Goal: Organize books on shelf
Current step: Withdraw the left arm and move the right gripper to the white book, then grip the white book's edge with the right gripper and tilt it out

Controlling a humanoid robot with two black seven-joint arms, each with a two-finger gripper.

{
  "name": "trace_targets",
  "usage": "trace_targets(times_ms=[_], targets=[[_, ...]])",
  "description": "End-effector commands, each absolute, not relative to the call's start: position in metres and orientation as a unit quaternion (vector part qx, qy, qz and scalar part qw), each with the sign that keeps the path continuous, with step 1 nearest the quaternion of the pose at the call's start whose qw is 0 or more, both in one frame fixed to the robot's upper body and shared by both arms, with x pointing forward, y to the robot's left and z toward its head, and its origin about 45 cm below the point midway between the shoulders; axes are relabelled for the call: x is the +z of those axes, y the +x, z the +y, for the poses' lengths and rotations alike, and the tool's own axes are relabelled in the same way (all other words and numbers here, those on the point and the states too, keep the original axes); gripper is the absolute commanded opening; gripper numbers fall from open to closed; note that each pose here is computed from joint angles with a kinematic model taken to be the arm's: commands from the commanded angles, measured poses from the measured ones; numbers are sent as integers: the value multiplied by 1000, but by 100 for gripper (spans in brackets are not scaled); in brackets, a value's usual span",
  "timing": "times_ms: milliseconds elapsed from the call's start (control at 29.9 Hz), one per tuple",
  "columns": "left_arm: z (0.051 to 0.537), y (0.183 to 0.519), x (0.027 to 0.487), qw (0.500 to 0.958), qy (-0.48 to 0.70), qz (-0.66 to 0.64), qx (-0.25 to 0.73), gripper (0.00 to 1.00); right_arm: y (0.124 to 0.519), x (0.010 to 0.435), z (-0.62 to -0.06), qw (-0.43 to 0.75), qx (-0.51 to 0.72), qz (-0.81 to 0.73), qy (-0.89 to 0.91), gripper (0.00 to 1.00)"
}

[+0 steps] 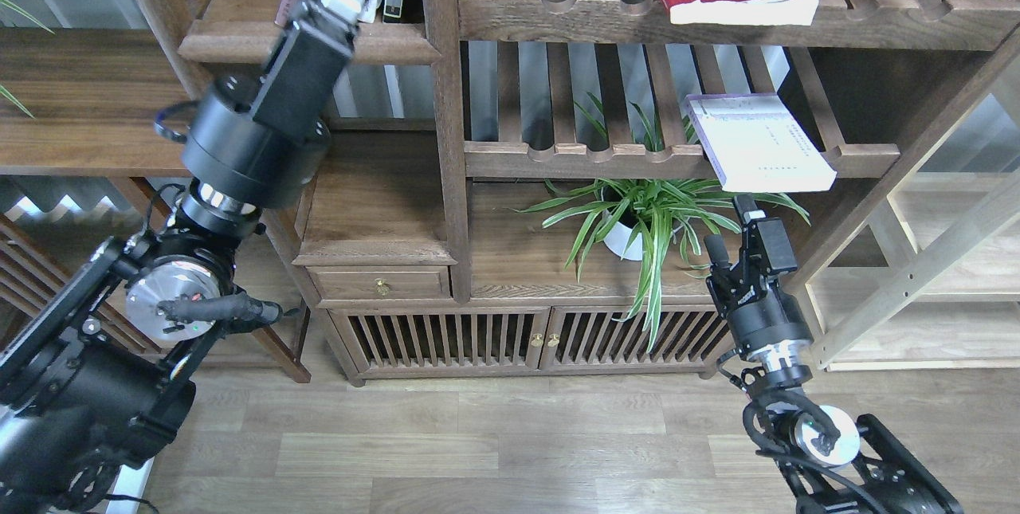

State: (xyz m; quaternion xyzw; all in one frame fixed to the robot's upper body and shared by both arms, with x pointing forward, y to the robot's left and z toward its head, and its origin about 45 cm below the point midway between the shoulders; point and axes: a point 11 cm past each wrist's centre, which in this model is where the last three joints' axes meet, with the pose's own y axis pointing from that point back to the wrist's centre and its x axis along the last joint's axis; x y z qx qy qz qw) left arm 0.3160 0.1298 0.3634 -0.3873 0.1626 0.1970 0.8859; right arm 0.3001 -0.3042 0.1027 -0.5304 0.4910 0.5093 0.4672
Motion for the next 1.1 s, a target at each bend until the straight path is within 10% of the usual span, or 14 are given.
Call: trace_targets(times_ms=[0,1070], targets=[[125,307,338,884,-374,196,201,99,308,99,-306,454,518,506,-519,99],[111,269,236,916,-175,305,196,99,394,118,-365,458,531,591,-399,95]])
